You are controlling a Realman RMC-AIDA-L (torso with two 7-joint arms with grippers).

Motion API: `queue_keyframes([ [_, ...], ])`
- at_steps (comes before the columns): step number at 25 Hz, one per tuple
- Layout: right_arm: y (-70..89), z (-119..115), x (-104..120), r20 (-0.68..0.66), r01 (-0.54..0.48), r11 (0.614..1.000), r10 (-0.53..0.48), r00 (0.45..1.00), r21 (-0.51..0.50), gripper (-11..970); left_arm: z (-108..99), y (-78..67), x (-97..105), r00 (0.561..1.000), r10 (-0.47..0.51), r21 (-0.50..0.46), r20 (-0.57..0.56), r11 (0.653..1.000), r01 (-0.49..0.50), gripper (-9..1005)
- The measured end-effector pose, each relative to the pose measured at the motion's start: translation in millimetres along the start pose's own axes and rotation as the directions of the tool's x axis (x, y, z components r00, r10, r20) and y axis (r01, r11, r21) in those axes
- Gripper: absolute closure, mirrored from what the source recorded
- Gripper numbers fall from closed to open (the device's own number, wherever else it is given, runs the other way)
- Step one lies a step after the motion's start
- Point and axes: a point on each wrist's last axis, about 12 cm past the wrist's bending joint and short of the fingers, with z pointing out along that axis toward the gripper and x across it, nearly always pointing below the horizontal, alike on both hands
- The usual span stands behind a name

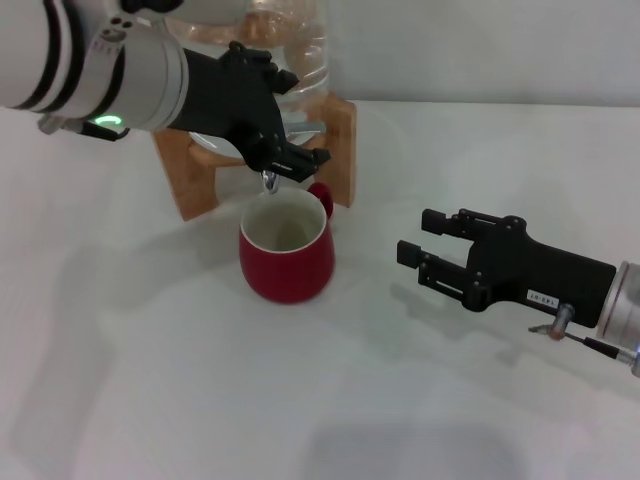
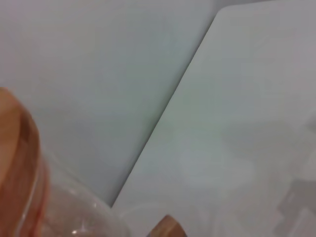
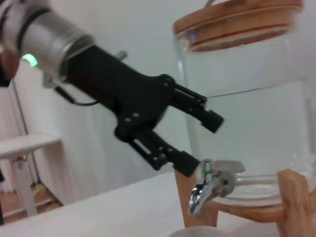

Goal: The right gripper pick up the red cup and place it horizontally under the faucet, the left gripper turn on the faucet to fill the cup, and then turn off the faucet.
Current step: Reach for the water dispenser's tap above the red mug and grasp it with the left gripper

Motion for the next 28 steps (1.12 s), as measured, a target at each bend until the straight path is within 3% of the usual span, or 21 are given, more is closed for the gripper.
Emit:
queue_keyframes([
  [11, 7.9, 9, -4, 0.011, 0.267, 0.961, -0.267, 0.964, -0.067, 430, 16, 4.9, -6, 1.000, 0.004, 0.032, -0.004, 0.999, -0.004, 109],
  [20, 5.8, 6, -4, 0.020, 0.269, 0.962, -0.269, 0.963, -0.044, 431, 9, 9.7, -24, 1.000, 0.013, 0.107, -0.020, 0.994, -0.011, 109],
  [28, 7.0, 6, -4, 0.026, 0.268, 0.962, -0.267, 0.963, -0.051, 431, 10, 10.1, -27, 0.994, 0.021, 0.162, -0.106, 0.987, -0.003, 109],
])
